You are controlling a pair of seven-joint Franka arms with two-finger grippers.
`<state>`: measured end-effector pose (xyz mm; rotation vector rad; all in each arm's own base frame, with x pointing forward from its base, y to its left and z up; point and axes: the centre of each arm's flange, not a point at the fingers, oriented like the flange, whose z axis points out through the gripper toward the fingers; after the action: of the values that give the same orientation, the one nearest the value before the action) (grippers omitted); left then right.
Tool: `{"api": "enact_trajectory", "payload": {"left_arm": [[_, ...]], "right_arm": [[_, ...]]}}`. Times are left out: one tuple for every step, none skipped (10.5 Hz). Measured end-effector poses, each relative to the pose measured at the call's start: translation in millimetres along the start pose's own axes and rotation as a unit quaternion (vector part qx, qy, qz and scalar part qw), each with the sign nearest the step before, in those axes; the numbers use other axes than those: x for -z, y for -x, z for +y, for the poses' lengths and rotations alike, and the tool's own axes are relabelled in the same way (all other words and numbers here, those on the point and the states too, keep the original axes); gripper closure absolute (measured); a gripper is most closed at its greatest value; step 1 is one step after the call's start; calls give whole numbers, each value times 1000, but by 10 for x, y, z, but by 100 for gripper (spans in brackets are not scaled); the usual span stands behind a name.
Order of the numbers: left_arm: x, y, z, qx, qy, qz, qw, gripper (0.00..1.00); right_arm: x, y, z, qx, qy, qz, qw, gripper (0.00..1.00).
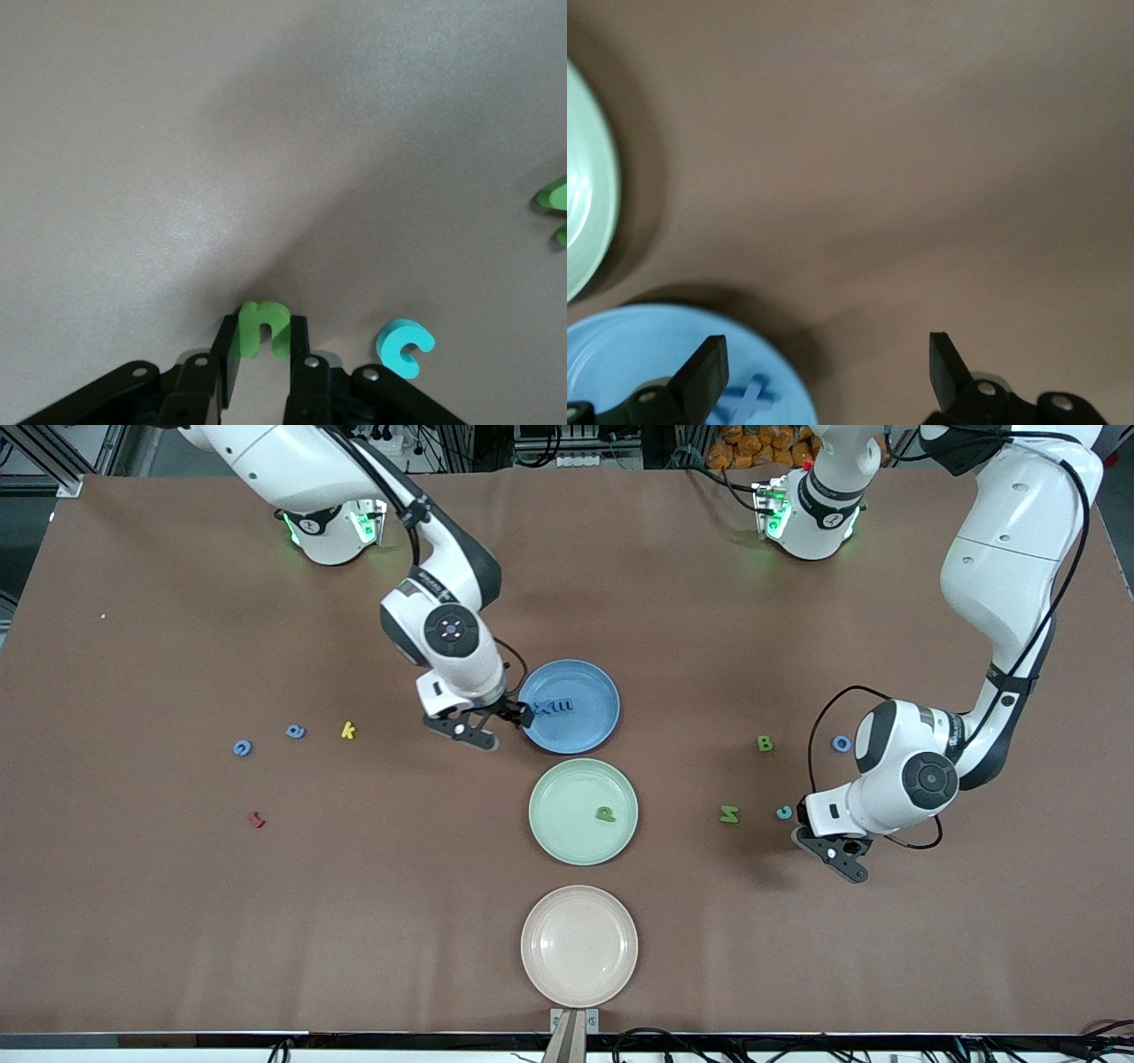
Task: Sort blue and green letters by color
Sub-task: 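Carry the blue x to the blue plate and open the right gripper, then drop the green n on the green plate while the right gripper reaches letters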
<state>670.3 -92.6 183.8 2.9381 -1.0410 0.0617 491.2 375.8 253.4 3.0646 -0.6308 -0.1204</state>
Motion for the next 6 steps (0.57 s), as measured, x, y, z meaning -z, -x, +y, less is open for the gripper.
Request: {"api": "enact_trajectory", "payload": {"left_arm": [[48,-28,-21,0,-3,5,1000,74],[140,-75,-58,1,-9,12,1000,74],[261,-126,-90,2,-13,17,1000,74],[408,-209,-69,-1,-13,20,1000,74],[593,-328,16,-7,-11,24,1000,74],[749,-430,129,3,-7,27,1000,74]], "right_arm": [[67,-239,175,0,8,0,1000,0],[132,-517,415,5,16,-3,1000,0],[179,-807,718,13,23,-6,1000,0],[214,-1069,1042,18,26,-8,999,0],[246,-1332,1408,16,28,-10,999,0],[276,-1516,1683,9,28,-10,1000,0]]}}
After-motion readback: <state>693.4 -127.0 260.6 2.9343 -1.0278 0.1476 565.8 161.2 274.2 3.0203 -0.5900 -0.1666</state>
